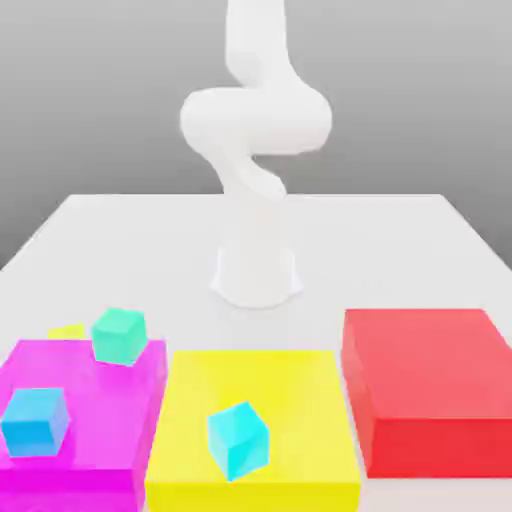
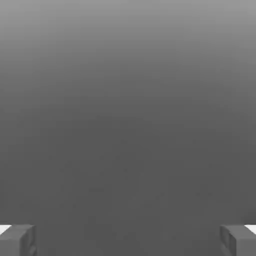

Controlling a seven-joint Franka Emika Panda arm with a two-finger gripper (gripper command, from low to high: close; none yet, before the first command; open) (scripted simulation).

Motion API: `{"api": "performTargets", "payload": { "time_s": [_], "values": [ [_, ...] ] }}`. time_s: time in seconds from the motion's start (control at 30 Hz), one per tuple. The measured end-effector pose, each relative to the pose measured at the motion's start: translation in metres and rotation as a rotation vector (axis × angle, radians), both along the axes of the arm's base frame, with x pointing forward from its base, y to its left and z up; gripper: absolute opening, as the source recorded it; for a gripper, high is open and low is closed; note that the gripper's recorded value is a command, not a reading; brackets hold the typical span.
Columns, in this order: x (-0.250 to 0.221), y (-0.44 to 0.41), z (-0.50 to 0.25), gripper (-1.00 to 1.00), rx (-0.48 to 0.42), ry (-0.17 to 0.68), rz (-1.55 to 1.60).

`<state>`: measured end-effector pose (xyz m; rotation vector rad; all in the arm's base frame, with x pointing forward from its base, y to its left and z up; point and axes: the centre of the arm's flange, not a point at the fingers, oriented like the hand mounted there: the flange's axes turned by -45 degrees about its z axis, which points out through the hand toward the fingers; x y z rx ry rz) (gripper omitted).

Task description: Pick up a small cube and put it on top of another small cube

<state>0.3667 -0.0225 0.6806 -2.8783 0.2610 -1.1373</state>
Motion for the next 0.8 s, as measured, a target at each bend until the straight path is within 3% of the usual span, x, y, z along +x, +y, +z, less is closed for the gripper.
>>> {"api": "performTargets", "payload": {
  "time_s": [0.4, 0.8],
  "values": [
    [0.043, -0.121, -0.158, 0.00, 0.392, 0.179, -0.687],
    [-0.004, -0.224, -0.317, 0.00, 0.709, 0.269, -1.435]
  ]
}}
